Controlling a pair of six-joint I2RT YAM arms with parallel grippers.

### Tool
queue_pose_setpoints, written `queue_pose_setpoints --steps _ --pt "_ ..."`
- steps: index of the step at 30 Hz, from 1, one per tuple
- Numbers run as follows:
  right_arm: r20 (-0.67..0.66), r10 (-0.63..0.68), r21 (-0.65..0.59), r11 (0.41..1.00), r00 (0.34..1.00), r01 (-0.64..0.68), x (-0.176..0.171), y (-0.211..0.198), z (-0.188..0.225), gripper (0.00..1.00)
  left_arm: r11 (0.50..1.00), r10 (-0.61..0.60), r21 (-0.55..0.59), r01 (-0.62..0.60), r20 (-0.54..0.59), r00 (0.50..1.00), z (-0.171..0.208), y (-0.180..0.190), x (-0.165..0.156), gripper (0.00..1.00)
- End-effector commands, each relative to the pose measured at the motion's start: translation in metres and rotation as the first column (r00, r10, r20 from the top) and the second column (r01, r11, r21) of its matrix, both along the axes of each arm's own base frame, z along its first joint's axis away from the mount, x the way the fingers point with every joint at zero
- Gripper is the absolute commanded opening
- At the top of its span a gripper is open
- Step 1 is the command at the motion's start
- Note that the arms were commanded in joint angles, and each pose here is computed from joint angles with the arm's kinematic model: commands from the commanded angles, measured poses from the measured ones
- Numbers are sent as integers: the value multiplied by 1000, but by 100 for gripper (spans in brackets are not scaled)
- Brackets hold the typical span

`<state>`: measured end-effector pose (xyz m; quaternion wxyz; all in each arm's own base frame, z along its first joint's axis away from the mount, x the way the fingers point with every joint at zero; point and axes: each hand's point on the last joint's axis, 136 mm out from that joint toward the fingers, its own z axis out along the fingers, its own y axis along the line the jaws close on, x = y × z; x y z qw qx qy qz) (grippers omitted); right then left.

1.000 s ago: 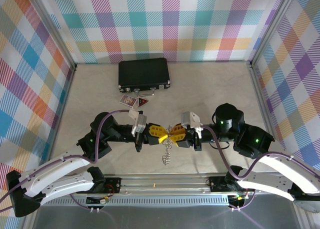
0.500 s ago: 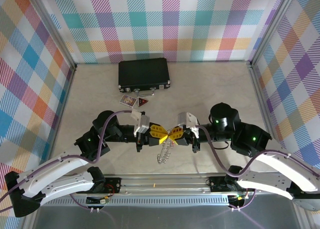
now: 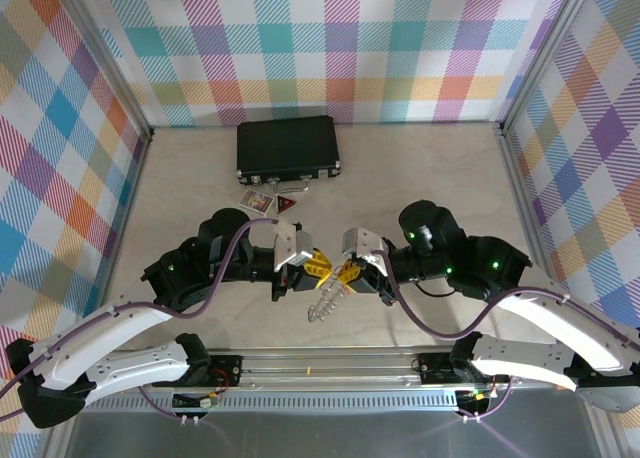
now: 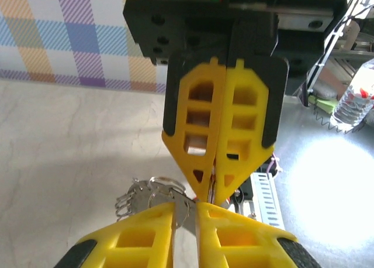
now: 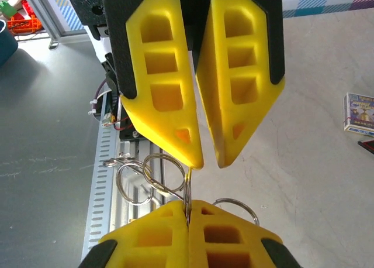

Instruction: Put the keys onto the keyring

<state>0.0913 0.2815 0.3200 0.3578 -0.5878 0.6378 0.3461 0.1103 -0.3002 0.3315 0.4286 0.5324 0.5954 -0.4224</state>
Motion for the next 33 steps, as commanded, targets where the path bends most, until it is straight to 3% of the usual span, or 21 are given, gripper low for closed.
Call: queue_pose_setpoints --steps 1,5,20,33 --pt "41 34 52 998 999 -36 -5 2 23 0 999 -29 23 29 -8 1000 1 2 -7 20" --pt "39 38 41 998 999 -40 -4 3 22 0 999 -38 7 38 -15 999 3 2 -10 26" --pt "37 26 -9 1000 999 -26 2 6 16 0 997 -74 -15 74 -43 996 7 2 -18 21" --pt "19 44 -8 999 999 -44 0 9 15 0 997 -71 -42 68 -79 994 5 10 -25 25"
